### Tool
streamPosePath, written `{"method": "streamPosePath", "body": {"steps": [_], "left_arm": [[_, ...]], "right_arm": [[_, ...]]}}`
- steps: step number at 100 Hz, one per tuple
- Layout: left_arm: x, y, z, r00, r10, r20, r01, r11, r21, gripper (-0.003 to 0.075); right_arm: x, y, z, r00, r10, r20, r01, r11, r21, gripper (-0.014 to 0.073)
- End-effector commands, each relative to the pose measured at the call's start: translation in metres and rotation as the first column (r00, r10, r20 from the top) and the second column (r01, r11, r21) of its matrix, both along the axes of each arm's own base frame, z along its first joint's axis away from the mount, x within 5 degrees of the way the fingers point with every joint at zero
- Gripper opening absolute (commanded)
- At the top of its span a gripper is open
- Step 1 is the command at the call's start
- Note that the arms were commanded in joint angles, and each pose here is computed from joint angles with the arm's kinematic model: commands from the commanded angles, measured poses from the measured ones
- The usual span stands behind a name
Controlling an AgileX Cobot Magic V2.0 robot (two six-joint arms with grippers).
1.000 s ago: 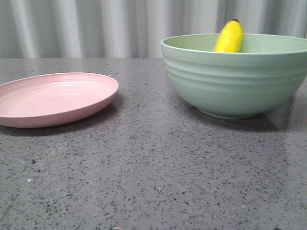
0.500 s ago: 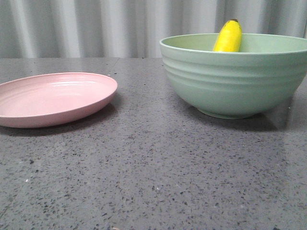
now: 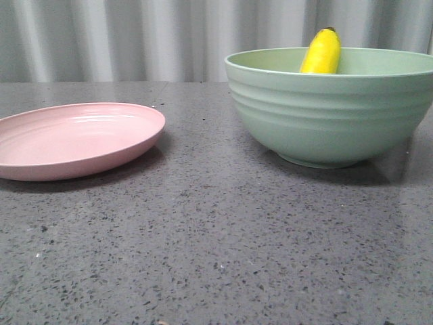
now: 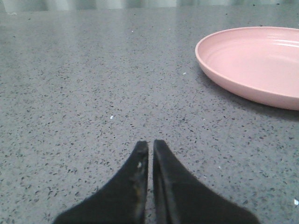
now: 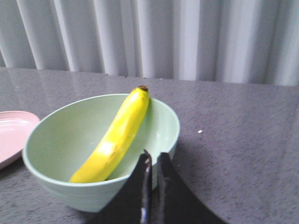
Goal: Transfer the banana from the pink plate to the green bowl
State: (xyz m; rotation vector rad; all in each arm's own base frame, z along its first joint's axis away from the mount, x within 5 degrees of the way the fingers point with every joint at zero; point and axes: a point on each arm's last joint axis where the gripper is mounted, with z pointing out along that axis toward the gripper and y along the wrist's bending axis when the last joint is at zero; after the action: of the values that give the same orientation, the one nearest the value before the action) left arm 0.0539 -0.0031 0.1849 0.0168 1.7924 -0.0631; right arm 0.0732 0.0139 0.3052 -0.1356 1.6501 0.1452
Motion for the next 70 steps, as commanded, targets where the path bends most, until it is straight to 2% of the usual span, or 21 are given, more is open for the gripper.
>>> {"method": "streamPosePath", "body": {"steps": [1,7,12,15,22,27,38,41,49,70], "left_arm": [[-0.001,0.0,0.005,0.996,0.002,0.093,-0.001,1.0,-0.012,-0.002],[-0.001,0.0,0.005,0.996,0.002,0.093,-0.001,1.0,-0.012,-0.002],[-0.001,0.0,0.005,0.996,0.002,0.093,-0.001,1.0,-0.012,-0.002],[-0.001,0.0,0.005,0.996,0.002,0.093,-0.001,1.0,-0.012,-0.002],[-0.001,0.0,0.005,0.996,0.002,0.093,-0.001,1.0,-0.012,-0.002],[-0.001,0.0,0.005,0.996,0.002,0.093,-0.001,1.0,-0.012,-0.002],[-0.001,0.0,0.005,0.996,0.002,0.093,-0.001,1.0,-0.012,-0.002],[-0.001,0.0,0.005,0.996,0.002,0.093,-0.001,1.0,-0.012,-0.002],[0.0,0.0,0.005,0.996,0.002,0.092,-0.001,1.0,-0.012,-0.002],[0.0,0.0,0.005,0.996,0.002,0.092,-0.001,1.0,-0.012,-0.002]], "right_arm": [[-0.002,-0.005,0.012,0.979,-0.056,0.194,0.064,0.997,-0.033,-0.0064],[-0.005,-0.008,0.001,0.955,-0.088,0.283,0.108,0.993,-0.054,-0.0064],[-0.01,-0.01,-0.008,0.914,-0.109,0.391,0.151,0.985,-0.08,-0.0064],[-0.015,-0.012,-0.011,0.875,-0.129,0.467,0.181,0.981,-0.067,-0.0064],[-0.023,-0.015,-0.029,0.816,-0.172,0.551,0.236,0.971,-0.046,-0.0064],[-0.026,-0.016,-0.043,0.801,-0.201,0.563,0.273,0.961,-0.047,-0.0064],[-0.025,-0.019,-0.072,0.825,-0.271,0.496,0.332,0.942,-0.038,-0.0064],[-0.023,-0.021,-0.08,0.863,-0.3,0.406,0.355,0.932,-0.067,-0.0064],[-0.021,-0.024,-0.092,0.894,-0.341,0.291,0.383,0.918,-0.103,-0.0064],[-0.019,-0.024,-0.113,0.937,-0.344,0.063,0.35,0.921,-0.171,-0.0064]]}}
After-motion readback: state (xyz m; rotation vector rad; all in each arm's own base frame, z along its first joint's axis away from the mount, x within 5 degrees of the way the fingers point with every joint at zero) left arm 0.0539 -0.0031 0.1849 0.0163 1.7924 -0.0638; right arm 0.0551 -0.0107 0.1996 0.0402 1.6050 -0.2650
